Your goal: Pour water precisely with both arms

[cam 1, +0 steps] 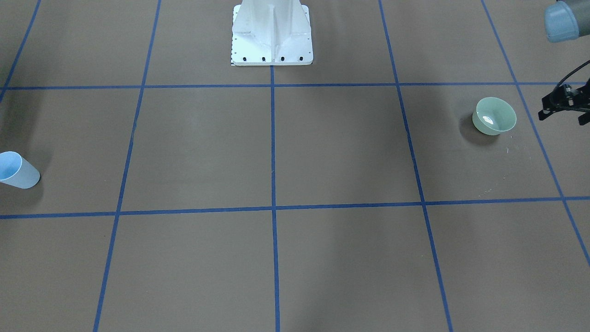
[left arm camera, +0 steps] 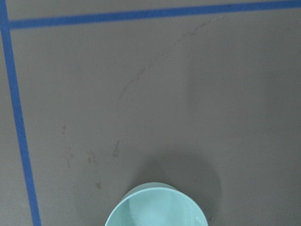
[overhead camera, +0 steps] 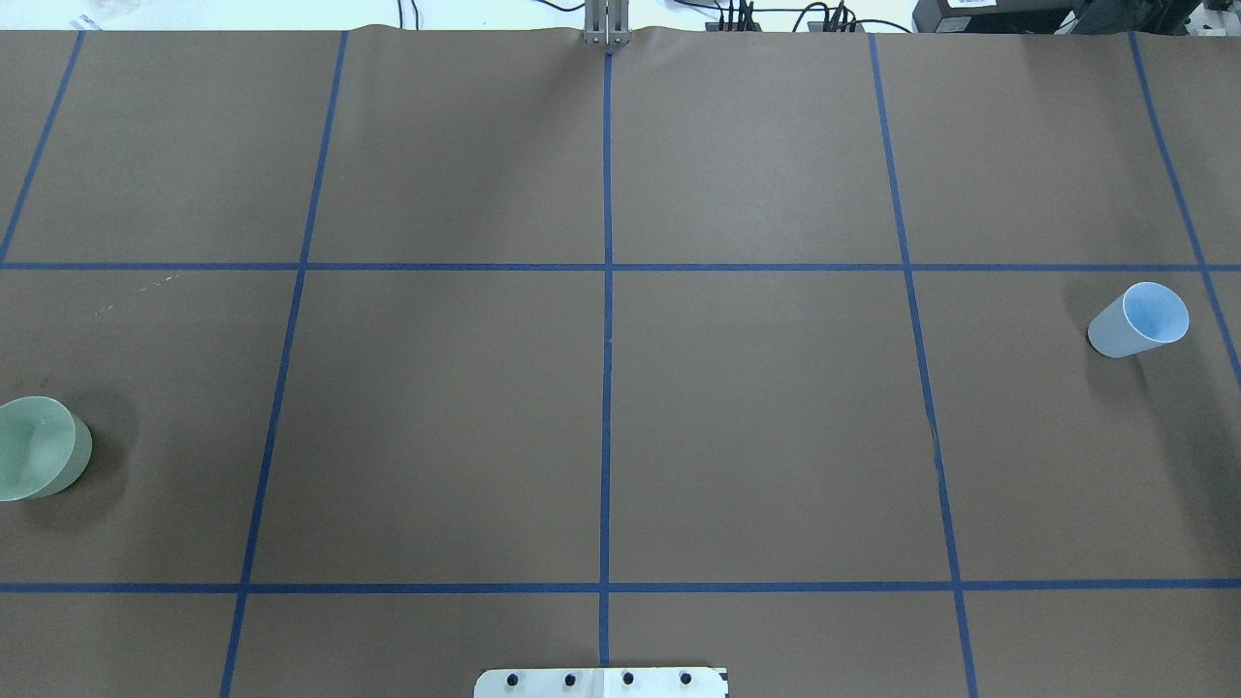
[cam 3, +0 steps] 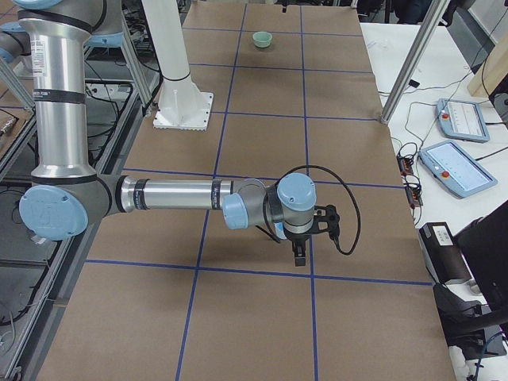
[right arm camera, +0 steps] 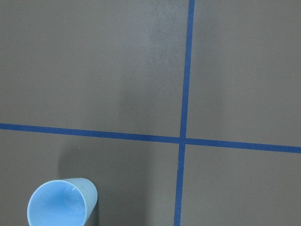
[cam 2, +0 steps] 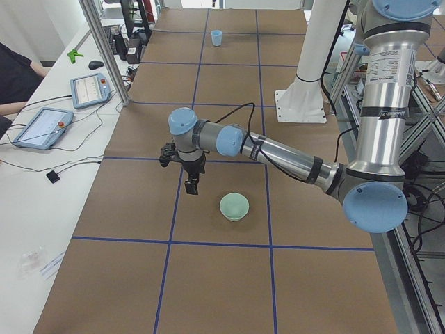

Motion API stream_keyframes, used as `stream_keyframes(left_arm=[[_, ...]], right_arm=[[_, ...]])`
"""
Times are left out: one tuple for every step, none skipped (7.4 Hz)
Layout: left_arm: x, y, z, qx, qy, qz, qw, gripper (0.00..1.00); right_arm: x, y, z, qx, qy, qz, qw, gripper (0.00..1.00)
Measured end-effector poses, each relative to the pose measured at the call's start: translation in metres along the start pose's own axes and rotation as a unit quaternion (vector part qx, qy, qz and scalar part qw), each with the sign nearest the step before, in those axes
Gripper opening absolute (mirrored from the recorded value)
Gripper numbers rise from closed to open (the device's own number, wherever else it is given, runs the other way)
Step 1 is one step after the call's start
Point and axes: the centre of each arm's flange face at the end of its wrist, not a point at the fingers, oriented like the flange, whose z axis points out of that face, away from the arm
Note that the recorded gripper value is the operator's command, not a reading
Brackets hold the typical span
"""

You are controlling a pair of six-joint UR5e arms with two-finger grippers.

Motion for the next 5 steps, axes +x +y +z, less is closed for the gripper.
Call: stream_keyframes(left_arm=[[-0.033, -0.016, -0.023, 0.004, -0.018, 0.013, 0.9997, 1.00], [-0.073, -0.022, -0.040, 0.008, -0.025, 0.015, 0.9995, 1.00], [-0.105, -0.015, -0.044, 0.007, -0.022, 0.011, 0.9997, 1.00], [-0.126, 0.000, -0.037, 0.001, -0.019, 0.000, 0.9998, 1.00], [-0.140, 0.014, -0.029, -0.005, -0.017, -0.012, 0.9998, 1.00]], right_arm=[[0.001, 0.001, 0.000, -0.002, 0.001, 0.003, 1.0000, 1.00], [0.000, 0.001, -0.001, -0.005, 0.002, 0.008, 1.0000, 1.00], [-0.007, 0.001, -0.002, -0.013, 0.003, 0.009, 0.9999, 1.00], [-0.021, 0.001, -0.005, -0.024, 0.003, 0.008, 0.9997, 1.00], [-0.034, 0.004, -0.011, -0.036, 0.002, 0.009, 0.9993, 1.00]])
